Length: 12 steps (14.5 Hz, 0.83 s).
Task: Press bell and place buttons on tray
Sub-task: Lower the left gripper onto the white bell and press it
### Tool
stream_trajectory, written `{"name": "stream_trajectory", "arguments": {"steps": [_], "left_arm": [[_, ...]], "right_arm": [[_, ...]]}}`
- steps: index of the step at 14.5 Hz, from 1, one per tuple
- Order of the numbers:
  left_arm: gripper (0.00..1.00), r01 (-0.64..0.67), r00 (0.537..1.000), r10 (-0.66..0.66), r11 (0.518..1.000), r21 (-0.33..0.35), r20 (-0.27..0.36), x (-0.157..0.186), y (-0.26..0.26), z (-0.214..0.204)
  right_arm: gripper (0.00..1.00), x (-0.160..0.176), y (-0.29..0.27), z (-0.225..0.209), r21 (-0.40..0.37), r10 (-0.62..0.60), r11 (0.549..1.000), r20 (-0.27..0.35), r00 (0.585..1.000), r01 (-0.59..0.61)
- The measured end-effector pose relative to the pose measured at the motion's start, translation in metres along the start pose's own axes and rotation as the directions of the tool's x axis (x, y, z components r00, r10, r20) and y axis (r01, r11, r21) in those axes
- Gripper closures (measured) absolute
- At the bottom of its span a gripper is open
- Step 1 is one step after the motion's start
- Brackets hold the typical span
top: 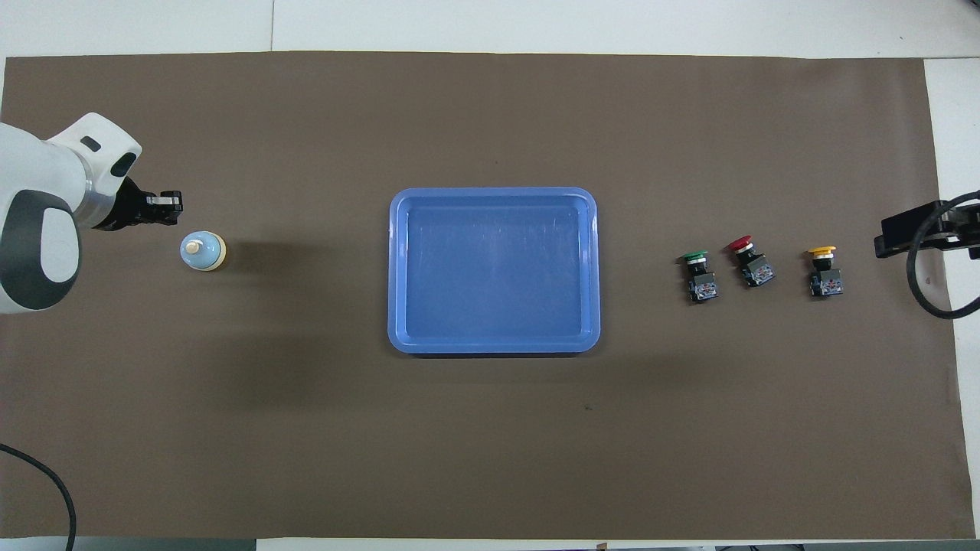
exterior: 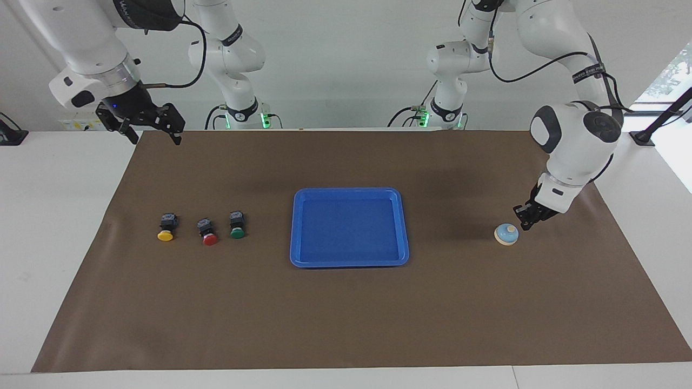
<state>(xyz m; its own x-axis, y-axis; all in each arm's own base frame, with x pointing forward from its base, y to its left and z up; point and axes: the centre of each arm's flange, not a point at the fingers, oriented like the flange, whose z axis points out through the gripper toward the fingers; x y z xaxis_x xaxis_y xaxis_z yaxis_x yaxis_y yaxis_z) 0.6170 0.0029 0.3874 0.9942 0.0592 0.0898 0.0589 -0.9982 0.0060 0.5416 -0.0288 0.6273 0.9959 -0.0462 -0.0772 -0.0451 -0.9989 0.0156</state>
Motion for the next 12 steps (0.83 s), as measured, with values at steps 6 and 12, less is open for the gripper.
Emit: {"name": "stream_trajectory", "arguments": {"steps": [6, 12], "left_arm": [[0.99, 0.012, 1.000, -0.012, 1.000, 0.000, 0.022, -0.016, -0.008, 0.047], [0.99, 0.007, 1.000, -0.007, 1.000, -0.002, 0.021, -0.017, -0.005, 0.047]], "right_arm": [[0.00, 0.000, 0.000, 0.000, 0.000, 0.000, 1.000, 0.000, 1.000, 0.000], [0.00, 0.000, 0.000, 0.000, 0.000, 0.000, 1.000, 0.000, 1.000, 0.000]]}}
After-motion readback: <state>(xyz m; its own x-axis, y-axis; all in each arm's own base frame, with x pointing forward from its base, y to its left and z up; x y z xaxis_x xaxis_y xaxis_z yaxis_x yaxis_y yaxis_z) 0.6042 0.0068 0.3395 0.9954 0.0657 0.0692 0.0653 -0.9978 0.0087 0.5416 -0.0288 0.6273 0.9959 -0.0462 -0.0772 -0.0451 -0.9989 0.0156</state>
